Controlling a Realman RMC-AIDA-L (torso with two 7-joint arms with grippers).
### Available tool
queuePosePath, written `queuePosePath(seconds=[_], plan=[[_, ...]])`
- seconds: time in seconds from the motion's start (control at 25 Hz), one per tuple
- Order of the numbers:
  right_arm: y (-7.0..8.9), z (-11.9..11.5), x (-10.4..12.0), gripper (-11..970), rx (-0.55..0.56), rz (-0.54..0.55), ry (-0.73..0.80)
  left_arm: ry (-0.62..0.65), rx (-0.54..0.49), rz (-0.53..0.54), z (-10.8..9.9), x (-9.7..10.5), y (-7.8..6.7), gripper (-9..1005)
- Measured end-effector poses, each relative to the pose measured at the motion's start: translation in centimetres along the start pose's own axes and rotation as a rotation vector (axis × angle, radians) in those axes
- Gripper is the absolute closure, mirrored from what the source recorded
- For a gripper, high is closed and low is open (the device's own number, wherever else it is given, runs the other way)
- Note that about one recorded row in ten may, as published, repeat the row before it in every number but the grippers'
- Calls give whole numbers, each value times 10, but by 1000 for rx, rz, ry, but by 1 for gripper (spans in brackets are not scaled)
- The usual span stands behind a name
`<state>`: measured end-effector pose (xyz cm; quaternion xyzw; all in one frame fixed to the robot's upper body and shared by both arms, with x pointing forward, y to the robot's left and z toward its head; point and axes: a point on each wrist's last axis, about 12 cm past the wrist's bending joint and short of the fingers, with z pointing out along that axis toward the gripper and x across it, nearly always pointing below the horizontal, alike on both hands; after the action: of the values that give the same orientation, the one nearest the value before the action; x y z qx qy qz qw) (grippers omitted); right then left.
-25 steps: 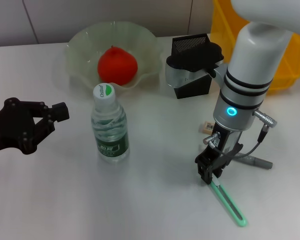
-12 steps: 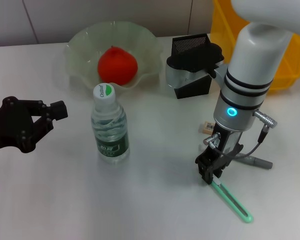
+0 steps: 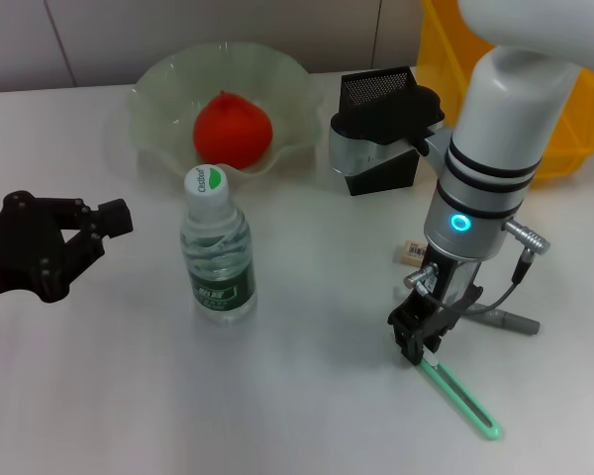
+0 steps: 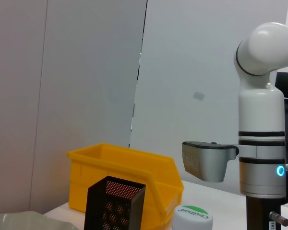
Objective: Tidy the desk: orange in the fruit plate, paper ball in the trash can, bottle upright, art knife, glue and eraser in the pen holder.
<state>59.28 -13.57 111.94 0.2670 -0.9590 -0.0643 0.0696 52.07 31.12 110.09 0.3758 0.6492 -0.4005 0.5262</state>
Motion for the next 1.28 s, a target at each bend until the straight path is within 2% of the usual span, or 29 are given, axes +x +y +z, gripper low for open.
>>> queuePosePath(seconds=[0.48, 0.96, 1.08, 1.12, 1.28], plan=[[6, -10, -1, 777, 21, -53, -46, -14, -18, -8, -5, 1, 0, 960], [20, -37, 12, 774, 12, -151, -181, -38, -51, -18, -11, -1, 2, 960], [19, -46, 18, 774, 32, -163, -229, -38, -51, -18, -11, -1, 2, 960], [18, -50, 20, 773, 48, -165, -245, -67, -90, -29, -17, -2, 4, 960], [12, -65, 30, 773, 127, -167, -327, -89, -120, -45, -21, -4, 6, 960]])
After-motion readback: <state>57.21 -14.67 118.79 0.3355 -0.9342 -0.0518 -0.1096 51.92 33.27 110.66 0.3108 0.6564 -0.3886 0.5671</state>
